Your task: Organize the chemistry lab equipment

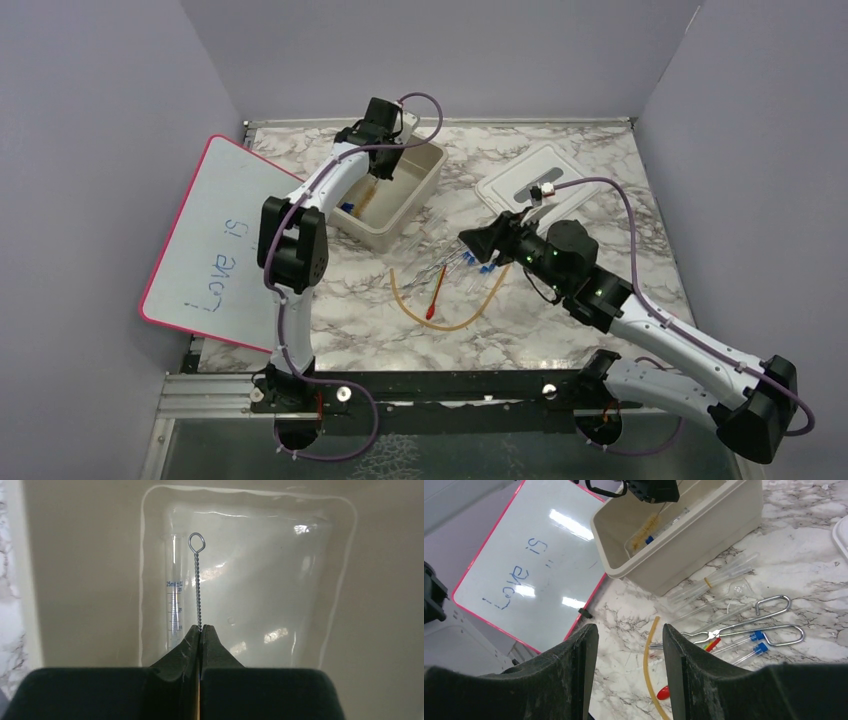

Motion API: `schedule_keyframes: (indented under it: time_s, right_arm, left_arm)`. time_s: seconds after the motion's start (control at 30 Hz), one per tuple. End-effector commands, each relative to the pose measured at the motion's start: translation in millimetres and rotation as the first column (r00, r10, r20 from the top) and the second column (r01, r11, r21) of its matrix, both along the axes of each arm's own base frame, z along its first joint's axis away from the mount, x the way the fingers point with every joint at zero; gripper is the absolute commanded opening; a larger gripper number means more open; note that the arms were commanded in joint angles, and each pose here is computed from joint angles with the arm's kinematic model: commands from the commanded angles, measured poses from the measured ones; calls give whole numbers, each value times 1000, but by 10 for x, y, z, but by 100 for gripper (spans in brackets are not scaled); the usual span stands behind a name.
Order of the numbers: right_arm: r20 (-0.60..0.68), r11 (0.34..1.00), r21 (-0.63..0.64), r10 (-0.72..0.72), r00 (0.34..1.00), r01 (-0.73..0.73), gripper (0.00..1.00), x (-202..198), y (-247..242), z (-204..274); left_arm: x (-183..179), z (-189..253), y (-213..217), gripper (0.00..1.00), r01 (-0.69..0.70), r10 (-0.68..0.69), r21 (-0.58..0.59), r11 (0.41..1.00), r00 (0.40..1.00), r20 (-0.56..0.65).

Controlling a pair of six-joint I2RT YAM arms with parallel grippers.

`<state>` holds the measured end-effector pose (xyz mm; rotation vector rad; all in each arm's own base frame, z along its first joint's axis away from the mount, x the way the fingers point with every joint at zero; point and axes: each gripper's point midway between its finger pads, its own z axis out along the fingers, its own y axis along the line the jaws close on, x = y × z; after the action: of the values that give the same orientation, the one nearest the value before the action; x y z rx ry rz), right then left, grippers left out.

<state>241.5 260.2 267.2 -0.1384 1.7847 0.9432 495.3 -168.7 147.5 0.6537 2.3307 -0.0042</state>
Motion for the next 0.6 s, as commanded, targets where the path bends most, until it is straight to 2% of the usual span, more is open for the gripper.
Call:
schedule_keyframes:
  time_s: [0.0, 0.13, 0.3, 0.4, 0.57]
  right_arm:
    - [-48, 999, -25, -38, 998, 37, 55, 34, -27, -165]
    - [-77, 998, -41, -41, 996, 38, 55, 23, -30, -251]
    - [-133, 991, -85, -112, 985, 101, 55, 67, -125, -463]
    - [-162, 988, -98, -135, 978, 120, 55, 87, -137, -633]
    - [-268, 985, -132, -145, 953, 112, 55, 110, -35, -926]
  left_arm:
    - [90, -280, 3, 0, 6, -6, -3, 1000, 997, -74]
    - [152, -481, 67, 4, -23, 26, 29, 999, 995, -100]
    - [156, -477, 55, 14, -22, 24, 20, 1000, 995, -102]
    - [158, -332, 58, 21, -22, 22, 12, 1000, 997, -77]
    - [126, 194, -3, 37, -12, 12, -65, 998, 1000, 7]
